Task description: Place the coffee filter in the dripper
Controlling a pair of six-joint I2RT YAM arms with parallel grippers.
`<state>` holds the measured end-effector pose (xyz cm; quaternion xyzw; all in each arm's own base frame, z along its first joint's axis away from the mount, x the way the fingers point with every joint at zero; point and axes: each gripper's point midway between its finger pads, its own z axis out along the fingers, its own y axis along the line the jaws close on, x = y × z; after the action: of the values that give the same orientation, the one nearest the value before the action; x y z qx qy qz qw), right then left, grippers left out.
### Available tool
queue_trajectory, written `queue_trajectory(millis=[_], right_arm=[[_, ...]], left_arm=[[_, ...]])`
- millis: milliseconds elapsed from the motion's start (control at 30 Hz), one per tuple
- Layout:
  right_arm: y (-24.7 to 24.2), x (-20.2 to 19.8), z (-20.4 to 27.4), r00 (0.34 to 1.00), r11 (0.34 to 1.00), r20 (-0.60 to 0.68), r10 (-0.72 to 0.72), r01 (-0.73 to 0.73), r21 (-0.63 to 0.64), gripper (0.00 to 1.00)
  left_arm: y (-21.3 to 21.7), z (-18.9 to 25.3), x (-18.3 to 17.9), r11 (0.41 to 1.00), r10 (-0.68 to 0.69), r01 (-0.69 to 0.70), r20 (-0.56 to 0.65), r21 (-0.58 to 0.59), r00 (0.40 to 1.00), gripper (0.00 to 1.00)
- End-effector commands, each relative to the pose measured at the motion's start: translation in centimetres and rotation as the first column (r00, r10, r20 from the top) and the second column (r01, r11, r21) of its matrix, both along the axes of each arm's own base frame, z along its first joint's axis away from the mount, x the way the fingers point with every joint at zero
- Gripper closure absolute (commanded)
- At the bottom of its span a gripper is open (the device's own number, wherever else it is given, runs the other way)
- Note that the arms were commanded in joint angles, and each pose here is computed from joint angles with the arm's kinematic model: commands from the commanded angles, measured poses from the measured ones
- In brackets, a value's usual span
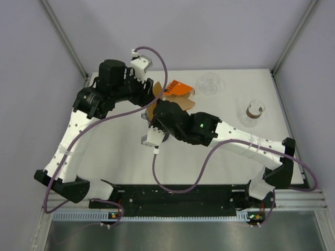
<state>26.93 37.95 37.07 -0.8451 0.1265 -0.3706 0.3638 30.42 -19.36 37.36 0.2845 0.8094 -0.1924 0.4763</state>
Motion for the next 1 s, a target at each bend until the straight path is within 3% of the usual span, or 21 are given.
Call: queue_trajectory(millis=[0, 100, 200, 300, 433, 467, 600, 733, 833, 900, 967], right_arm=[[0.5, -0.7, 0.8, 1.000, 0.999, 0.011, 0.016, -0.017, 0.040, 1.00], [0.2, -1.1, 0.5, 1.000, 0.998, -0.015, 0.023, -0.022, 0.062, 1.00], [-0.3, -1.4, -0.1, 0.999, 0.997, -0.040, 0.024, -0.021, 0.071, 1.00], [-0.5, -1.6, -0.5, 0.998, 0.996, -0.065, 0.021, -0.015, 0.089, 1.00], [-0.3, -2.3, -0.5, 0.978, 0.964, -0.207, 0.033, 0.024, 0.265, 1.00], [0.1, -2.7, -0.1, 0.962, 0.934, -0.267, 0.060, 0.040, 0.355, 0.93], [-0.3, -3.3, 4.7, 0.865, 0.701, -0.445, 0.233, 0.168, 0.694, 0.47], [-2.4, -3.5, 7.6, 0.759, 0.413, -0.509, 0.405, 0.345, 0.843, 0.25], [-4.4, -3.3, 9.4, 0.666, 0.164, -0.528, 0.527, 0.530, 0.832, 0.06], [-4.9, -2.3, 10.2, 0.608, -0.010, -0.552, 0.570, 0.677, 0.736, 0.04], [-4.7, -1.4, 10.2, 0.520, -0.156, -0.577, 0.629, 0.813, 0.562, 0.03]], left_arm=[[0.9, 0.0, 1.1, 0.998, 0.047, -0.049, 0.058, 0.047, 0.997, 0.51], [1.6, -0.3, 1.3, 0.994, 0.075, -0.080, 0.063, 0.069, 0.995, 0.71], [1.9, -0.6, 1.2, 0.993, 0.082, -0.087, 0.059, 0.082, 0.995, 0.80], [2.0, -0.8, 1.2, 0.992, 0.088, -0.092, 0.050, 0.086, 0.995, 0.98], [2.1, -2.0, 1.6, 0.989, 0.111, -0.115, 0.047, 0.090, 0.993, 1.00], [2.3, -2.3, 1.9, 0.987, 0.130, -0.134, 0.045, 0.091, 0.990, 1.00], [1.9, -2.6, 2.1, 0.988, 0.143, -0.144, 0.022, 0.063, 0.989, 1.00], [1.7, -1.5, 2.1, 0.985, 0.170, -0.170, 0.014, 0.013, 0.985, 1.00], [1.6, -1.1, 2.0, 0.980, 0.197, -0.197, -0.005, -0.024, 0.980, 1.00], [1.6, -0.8, 2.0, 0.975, 0.217, -0.217, -0.016, -0.046, 0.976, 1.00], [1.4, -0.6, 2.2, 0.971, 0.229, -0.230, -0.029, -0.066, 0.973, 1.00]])
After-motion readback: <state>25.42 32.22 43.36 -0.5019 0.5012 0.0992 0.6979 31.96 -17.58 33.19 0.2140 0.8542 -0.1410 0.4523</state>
